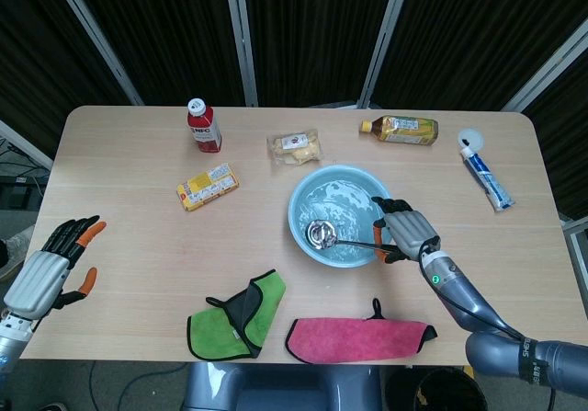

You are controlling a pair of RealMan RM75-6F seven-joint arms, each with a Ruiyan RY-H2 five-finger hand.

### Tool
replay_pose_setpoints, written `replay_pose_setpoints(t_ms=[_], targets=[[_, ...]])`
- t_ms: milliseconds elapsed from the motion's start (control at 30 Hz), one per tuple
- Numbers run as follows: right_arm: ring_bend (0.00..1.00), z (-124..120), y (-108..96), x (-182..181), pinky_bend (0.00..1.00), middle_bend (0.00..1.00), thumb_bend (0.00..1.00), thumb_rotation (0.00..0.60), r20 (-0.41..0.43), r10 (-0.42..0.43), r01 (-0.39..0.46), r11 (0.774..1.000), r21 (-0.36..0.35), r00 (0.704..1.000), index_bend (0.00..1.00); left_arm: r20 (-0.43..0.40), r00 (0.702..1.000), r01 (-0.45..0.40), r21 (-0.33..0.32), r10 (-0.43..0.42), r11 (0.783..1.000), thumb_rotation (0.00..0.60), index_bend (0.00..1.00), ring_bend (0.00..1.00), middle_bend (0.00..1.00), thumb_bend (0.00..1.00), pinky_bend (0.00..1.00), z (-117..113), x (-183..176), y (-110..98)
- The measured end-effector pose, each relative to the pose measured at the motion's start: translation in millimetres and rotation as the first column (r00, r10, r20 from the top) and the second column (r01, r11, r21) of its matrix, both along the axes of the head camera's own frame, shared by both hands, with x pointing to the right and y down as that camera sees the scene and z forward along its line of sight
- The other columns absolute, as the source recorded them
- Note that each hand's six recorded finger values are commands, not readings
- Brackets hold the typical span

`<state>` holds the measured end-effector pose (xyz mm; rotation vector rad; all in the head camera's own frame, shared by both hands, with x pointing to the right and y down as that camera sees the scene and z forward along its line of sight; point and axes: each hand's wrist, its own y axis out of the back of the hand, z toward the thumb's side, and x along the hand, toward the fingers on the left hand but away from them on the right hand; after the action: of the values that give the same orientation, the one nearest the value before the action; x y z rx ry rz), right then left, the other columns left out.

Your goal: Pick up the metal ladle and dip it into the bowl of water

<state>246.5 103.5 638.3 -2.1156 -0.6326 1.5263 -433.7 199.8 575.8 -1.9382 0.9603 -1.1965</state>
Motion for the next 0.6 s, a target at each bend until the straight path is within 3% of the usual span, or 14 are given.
replay_pose_setpoints(t_ms=[200,600], targets=[[0.00,-15,-6,4,0.00,0.00,0.41,0.600,0.043,0.023,-0.023,1.000,-0.004,0.999,0.66,0.001,1.000,-0.006,-0.004,0.006,1.000,0.600,0.05,0.00,0.00,0.57,0.00,1,1,1],[0.00,-23,-8,16,0.00,0.00,0.41,0.600,0.027,0.032,-0.032,0.999,0.013,0.999,0.66,0.013,1.000,-0.016,0.013,0.015,1.000,0.600,0.05,0.00,0.00,0.58,0.00,2,4,1]])
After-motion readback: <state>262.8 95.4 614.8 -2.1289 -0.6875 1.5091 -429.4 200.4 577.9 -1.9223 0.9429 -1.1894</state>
